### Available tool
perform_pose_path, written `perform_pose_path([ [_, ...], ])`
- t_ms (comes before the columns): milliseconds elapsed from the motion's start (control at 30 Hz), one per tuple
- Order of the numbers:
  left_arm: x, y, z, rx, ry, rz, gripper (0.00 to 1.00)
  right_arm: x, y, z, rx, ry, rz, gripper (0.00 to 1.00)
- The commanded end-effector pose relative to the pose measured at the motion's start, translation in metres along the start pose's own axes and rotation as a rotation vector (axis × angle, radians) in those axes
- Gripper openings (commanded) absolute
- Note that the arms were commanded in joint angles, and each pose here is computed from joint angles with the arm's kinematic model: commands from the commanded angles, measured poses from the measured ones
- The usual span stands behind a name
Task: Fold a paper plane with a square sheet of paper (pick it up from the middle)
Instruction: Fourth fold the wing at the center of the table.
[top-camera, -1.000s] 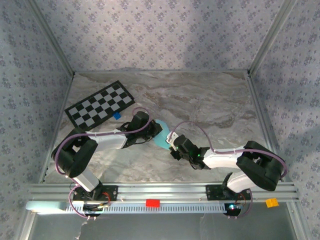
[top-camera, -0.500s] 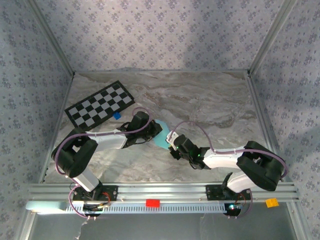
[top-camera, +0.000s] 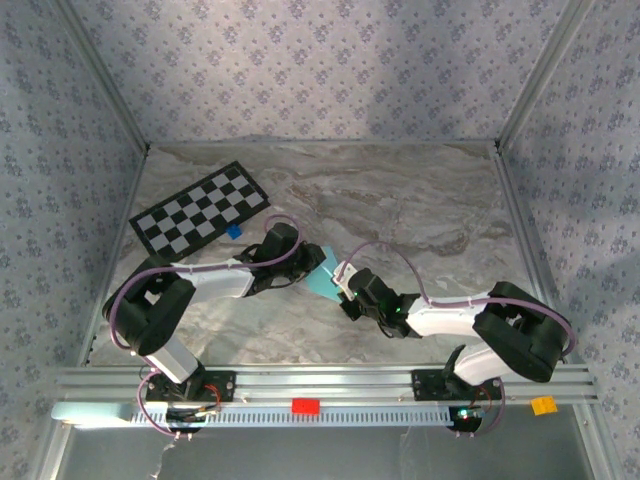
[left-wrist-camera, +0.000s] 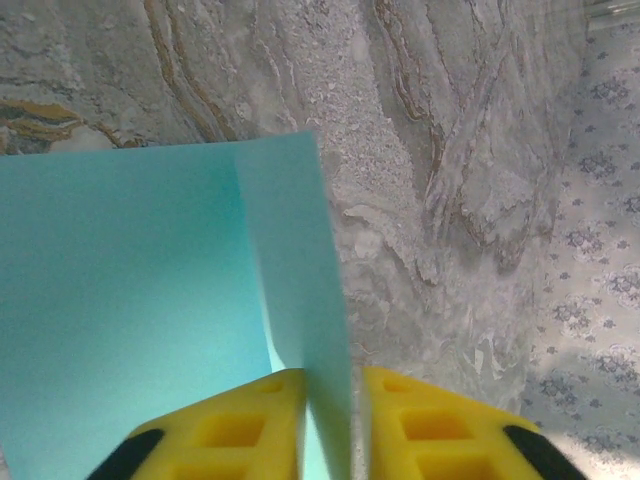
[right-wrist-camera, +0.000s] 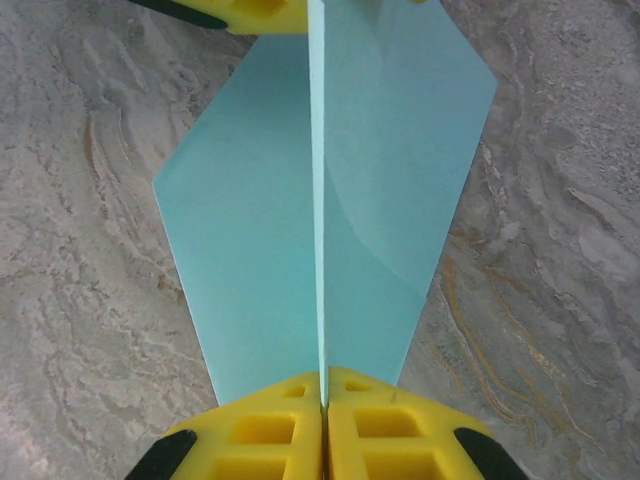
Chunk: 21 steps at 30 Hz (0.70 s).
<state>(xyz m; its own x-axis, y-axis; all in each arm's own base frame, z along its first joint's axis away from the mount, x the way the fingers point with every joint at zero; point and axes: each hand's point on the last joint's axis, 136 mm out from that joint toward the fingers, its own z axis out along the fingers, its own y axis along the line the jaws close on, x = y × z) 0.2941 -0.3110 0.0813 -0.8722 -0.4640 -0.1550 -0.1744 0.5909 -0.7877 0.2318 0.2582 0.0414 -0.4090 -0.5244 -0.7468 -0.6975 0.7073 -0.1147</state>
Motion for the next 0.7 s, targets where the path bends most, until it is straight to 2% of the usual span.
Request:
perform_pose_path([
  [0, -0.007, -0.004, -0.012, -0.003, -0.043, -0.006, 0.28, 0.003, 0.006, 0.003, -0.047, 0.022, 0.042, 0.09],
  [133, -0.01, 0.002, -0.02, -0.029, -0.068, -0.007, 0.38, 0.004, 0.007, 0.007, -0.074, 0.035, 0.086, 0.09],
  [367, -0.012, 0.01, -0.029, -0.063, -0.091, -0.01, 0.42, 0.005, 0.007, 0.01, -0.095, 0.046, 0.143, 0.12],
  [667, -0.012, 0.011, -0.03, -0.07, -0.093, -0.011, 0.41, 0.009, 0.005, 0.011, -0.151, 0.057, 0.246, 0.11],
])
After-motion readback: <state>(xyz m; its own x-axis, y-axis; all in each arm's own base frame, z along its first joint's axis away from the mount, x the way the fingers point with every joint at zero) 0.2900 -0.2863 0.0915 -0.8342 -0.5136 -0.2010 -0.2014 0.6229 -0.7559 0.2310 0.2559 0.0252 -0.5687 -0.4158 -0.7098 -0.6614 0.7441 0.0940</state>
